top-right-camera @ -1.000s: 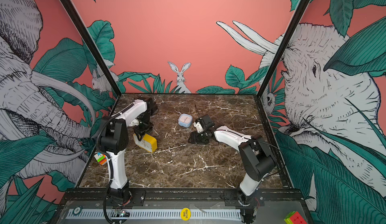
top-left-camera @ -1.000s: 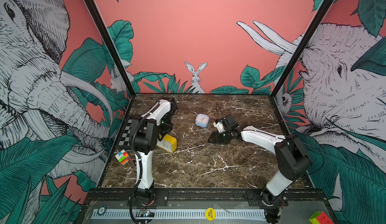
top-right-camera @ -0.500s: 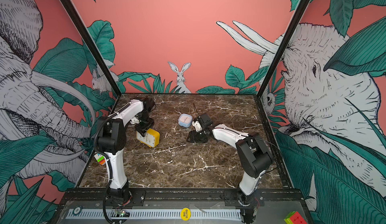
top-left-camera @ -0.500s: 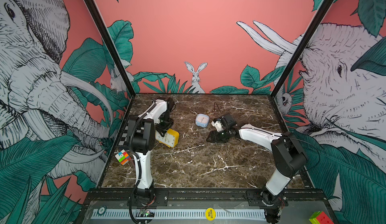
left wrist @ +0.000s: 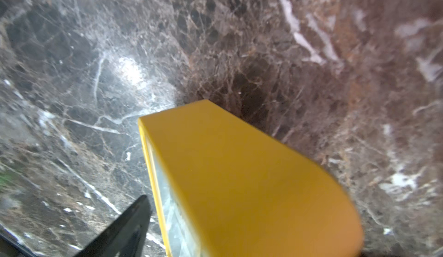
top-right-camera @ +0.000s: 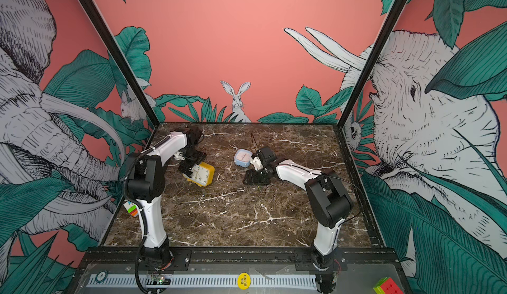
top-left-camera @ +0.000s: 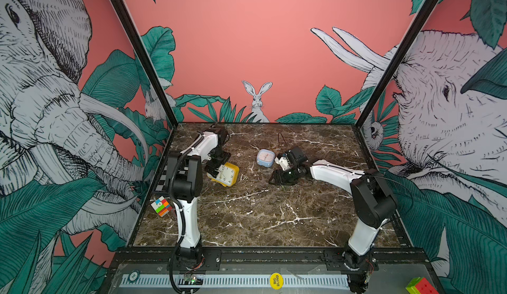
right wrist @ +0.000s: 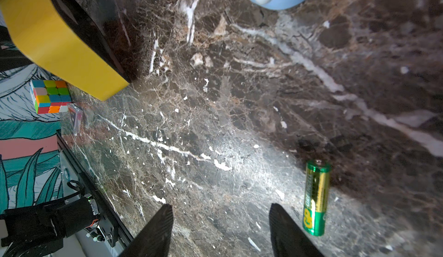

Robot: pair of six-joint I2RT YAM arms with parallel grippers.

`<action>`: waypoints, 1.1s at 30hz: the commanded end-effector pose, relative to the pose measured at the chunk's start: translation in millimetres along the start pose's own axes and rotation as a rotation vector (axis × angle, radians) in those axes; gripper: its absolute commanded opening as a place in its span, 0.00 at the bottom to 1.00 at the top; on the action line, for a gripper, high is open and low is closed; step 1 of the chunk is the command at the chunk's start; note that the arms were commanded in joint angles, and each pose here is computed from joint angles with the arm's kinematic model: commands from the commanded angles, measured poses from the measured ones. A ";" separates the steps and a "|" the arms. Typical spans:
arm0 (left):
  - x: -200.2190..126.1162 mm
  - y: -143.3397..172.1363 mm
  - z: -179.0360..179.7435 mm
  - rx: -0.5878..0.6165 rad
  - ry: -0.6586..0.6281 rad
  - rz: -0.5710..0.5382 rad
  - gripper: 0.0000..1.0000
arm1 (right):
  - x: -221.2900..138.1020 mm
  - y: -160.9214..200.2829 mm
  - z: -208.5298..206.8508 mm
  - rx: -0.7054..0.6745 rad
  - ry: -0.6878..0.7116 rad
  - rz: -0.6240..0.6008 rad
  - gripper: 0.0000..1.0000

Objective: Insert the battery into the alarm
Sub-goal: Adjust the alarm at the center of the board.

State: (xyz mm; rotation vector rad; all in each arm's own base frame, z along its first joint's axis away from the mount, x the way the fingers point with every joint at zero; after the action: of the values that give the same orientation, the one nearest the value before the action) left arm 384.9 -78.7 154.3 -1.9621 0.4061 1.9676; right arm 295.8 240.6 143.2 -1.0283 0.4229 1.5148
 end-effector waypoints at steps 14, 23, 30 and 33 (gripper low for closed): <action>-35.7 -4.3 -4.9 0.010 0.250 -0.034 0.97 | -15.8 -42.4 -2.2 -0.120 0.058 -0.149 0.63; -68.9 11.7 1.5 0.378 0.429 -0.098 0.95 | -16.5 -92.0 -18.4 -0.040 0.105 -0.248 0.68; -51.6 58.3 -23.6 0.679 0.606 0.019 0.95 | 0.7 -110.7 -32.8 0.041 0.015 -0.288 0.70; -38.7 77.6 -47.2 0.759 0.664 0.099 0.94 | 4.6 -109.8 -37.0 0.080 -0.019 -0.282 0.71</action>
State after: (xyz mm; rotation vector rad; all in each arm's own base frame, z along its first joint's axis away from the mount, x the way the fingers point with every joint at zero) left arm 383.2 -144.2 200.1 -2.0226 1.0362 1.0626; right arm 404.1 234.9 137.3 -1.0271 0.3824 1.2619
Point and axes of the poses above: each gripper's point midway between its finger pads, its own x axis out along the fingers, its own z axis along the line the jaws close on, y = z × x, the point moved 9 cm from there along -x, back along the fingers, and after that the axes turned 3 degrees about -x, right-handed, at the moved point
